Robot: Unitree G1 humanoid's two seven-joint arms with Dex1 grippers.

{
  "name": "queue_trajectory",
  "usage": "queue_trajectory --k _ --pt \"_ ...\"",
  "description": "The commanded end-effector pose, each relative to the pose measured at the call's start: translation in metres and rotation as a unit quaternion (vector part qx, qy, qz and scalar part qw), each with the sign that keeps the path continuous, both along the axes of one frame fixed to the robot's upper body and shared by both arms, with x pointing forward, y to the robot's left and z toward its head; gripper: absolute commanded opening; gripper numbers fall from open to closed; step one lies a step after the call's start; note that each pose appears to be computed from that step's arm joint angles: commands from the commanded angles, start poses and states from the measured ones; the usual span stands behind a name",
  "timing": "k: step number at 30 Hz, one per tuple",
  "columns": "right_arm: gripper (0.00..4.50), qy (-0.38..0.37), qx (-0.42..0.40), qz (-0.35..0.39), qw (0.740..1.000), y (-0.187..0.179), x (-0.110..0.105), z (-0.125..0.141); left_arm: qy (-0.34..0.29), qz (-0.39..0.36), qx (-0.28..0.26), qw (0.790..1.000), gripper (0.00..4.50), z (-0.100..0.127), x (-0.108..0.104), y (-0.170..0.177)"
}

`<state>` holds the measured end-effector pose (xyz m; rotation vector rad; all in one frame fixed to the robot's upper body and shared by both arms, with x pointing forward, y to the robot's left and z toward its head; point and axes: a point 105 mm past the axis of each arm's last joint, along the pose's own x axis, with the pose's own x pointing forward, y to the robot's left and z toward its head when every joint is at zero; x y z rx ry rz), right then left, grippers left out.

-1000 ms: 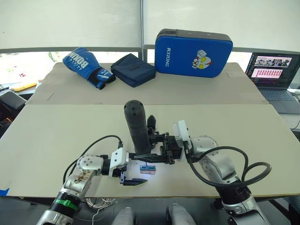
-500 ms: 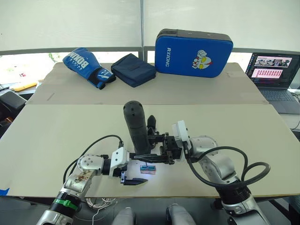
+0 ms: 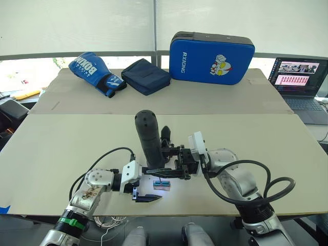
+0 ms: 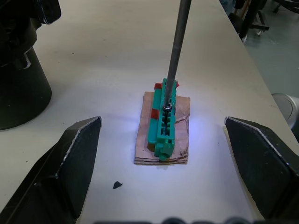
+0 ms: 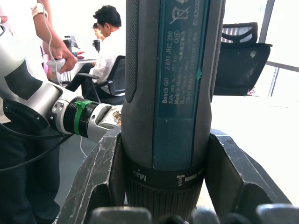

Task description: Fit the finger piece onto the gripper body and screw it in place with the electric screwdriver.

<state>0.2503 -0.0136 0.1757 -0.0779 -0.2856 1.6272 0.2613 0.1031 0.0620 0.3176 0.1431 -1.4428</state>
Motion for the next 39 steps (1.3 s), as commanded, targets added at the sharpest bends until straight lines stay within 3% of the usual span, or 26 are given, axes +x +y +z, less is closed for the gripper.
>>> queue_trajectory --k 1,24,39 --pt "1.94 -0.02 0.015 0.014 1.0 0.0 -0.003 0.013 0.004 -0.004 0.002 1.0 4.47 -0.002 -0.004 -0.002" --pt "1.94 -0.011 -0.019 -0.014 1.0 -0.001 0.007 0.0 0.0 -0.005 0.002 1.0 4.47 0.004 -0.005 -0.002" --pt "1.94 0.011 -0.027 0.0 1.0 -0.003 -0.001 -0.008 -0.001 -0.003 0.001 1.0 4.47 0.005 -0.003 -0.002"
